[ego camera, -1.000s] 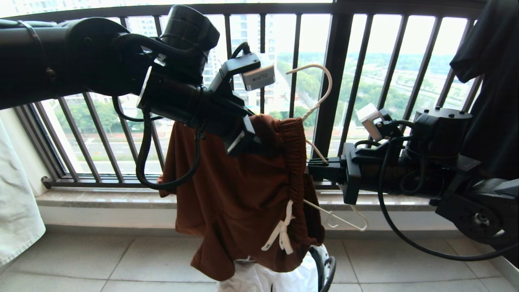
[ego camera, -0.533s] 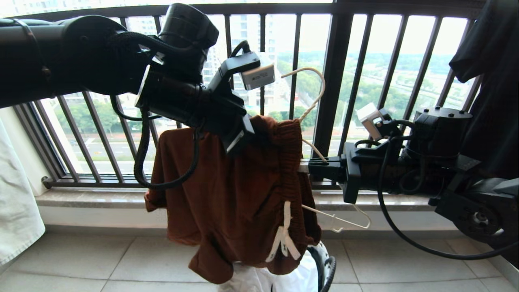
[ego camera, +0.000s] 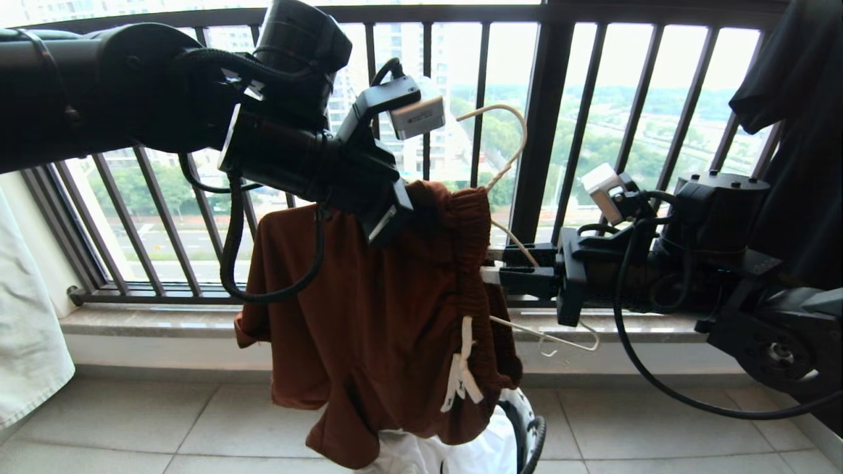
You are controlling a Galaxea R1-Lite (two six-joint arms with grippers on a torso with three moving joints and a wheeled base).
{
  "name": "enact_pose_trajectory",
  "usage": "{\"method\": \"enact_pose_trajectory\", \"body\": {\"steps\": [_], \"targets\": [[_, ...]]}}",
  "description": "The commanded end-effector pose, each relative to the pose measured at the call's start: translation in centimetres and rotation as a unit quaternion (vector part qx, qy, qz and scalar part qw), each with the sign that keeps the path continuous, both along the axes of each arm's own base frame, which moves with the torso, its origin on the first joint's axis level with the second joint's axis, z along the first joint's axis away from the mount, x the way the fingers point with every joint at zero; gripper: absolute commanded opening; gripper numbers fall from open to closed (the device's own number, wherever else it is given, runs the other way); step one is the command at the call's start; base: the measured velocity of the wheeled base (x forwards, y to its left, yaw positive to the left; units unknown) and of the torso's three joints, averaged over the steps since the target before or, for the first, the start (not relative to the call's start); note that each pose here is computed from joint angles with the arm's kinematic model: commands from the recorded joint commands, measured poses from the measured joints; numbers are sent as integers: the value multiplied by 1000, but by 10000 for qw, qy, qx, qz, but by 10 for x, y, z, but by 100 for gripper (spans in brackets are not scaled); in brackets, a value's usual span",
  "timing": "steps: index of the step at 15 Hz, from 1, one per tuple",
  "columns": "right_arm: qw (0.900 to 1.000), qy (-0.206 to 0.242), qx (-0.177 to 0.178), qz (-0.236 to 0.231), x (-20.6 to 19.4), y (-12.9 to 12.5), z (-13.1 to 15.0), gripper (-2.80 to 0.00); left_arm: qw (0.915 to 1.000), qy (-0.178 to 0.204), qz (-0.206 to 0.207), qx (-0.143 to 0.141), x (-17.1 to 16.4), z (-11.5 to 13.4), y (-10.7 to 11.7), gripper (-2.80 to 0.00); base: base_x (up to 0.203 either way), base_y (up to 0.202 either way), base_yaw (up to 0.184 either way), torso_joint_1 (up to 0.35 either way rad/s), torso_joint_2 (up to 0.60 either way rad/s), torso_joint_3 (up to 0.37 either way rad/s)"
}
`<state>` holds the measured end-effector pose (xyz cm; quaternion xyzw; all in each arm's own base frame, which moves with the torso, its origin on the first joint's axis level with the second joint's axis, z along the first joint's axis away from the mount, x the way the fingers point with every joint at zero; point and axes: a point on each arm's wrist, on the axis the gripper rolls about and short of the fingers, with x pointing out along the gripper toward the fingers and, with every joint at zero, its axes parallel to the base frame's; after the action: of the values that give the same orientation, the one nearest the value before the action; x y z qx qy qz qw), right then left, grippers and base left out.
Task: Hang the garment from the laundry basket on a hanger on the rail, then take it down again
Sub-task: Hang the clothes on the clothes rack
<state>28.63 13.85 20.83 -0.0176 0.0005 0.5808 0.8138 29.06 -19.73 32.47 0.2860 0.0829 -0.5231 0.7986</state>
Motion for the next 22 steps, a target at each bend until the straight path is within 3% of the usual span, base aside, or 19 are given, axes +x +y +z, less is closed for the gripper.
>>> {"method": "enact_pose_trajectory", "body": {"steps": [1,8,12,13,17,19,22], "targets": [[10000,-8,2,-54,4,-2,0,0,10000,-62,29,-18,-1,4,5,-280,0,0,0,0,0,0],[9956,-339,173,-858,26,-49,24,0,9991,-140,397,-53,-1,14,34,-280,0,0,0,0,0,0],[9922,-24,547,-1122,33,-66,41,0,9980,-217,587,-92,-3,20,49,-280,0,0,0,0,0,0],[9914,105,637,-1134,33,-67,43,-280,9976,-226,647,-103,-4,22,54,-280,0,0,0,0,0,0],[9908,310,706,-1116,29,-67,50,-280,9960,-140,883,-80,-7,20,73,-280,0,0,0,0,0,0],[9859,1206,443,-1074,20,-54,55,-280,9938,-150,1095,-89,-11,21,88,-280,0,0,0,0,0,0],[9658,2227,-180,-1315,0,-10,72,-280,9907,-243,1334,-134,-14,28,104,-280,0,0,0,0,0,0]]}}
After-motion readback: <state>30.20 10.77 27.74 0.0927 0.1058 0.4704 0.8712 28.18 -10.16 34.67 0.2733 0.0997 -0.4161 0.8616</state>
